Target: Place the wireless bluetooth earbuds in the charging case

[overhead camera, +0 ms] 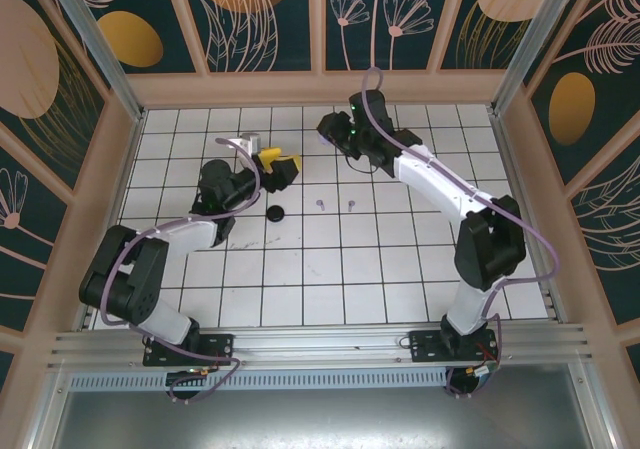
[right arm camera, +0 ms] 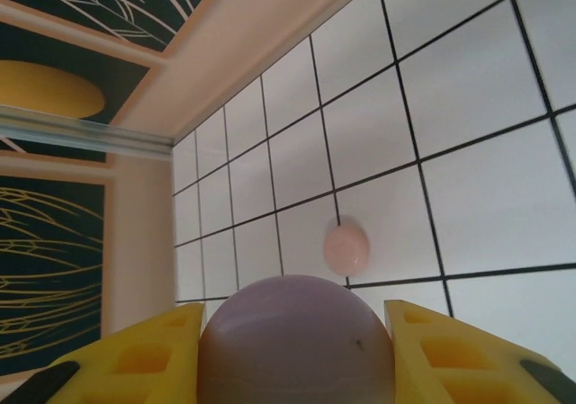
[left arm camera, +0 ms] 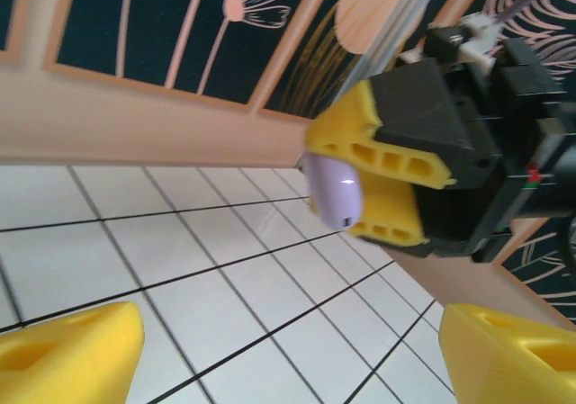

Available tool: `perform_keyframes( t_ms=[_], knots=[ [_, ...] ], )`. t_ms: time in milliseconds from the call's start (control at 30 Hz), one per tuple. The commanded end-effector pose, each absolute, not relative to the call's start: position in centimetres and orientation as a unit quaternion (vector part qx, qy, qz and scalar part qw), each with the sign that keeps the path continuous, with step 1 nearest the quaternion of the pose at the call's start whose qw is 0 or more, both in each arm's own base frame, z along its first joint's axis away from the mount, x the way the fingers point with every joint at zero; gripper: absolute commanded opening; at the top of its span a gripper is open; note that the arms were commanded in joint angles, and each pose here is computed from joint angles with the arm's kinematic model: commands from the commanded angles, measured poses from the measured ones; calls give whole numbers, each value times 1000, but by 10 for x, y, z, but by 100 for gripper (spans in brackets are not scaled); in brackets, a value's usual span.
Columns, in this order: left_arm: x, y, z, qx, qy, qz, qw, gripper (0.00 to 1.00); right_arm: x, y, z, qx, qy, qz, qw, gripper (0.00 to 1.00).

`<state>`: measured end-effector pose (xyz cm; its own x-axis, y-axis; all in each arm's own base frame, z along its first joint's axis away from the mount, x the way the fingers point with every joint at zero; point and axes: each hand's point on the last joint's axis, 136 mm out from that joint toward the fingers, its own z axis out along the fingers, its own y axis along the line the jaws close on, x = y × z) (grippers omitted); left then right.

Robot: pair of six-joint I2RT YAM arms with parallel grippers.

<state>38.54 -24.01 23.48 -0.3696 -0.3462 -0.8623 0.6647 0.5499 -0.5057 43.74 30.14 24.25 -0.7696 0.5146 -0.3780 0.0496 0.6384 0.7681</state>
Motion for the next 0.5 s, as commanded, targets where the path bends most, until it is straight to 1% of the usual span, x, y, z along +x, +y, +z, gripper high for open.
perform_keyframes(
  t_ms=[0,333,367,467],
  knots=[
    [379,-252,259,133,639,-488,579,83,431,306,279,191,813,463,298,30],
    [379,-270,284,131,584,-554,579,65,408,322,301,196,790,504,289,30],
    [383,-274,274,131,592,-554,570,64,406,324,302,194,789,507,288,30],
    [383,-279,276,136,587,-559,569,62,404,331,303,189,789,510,285,30]
  ],
)
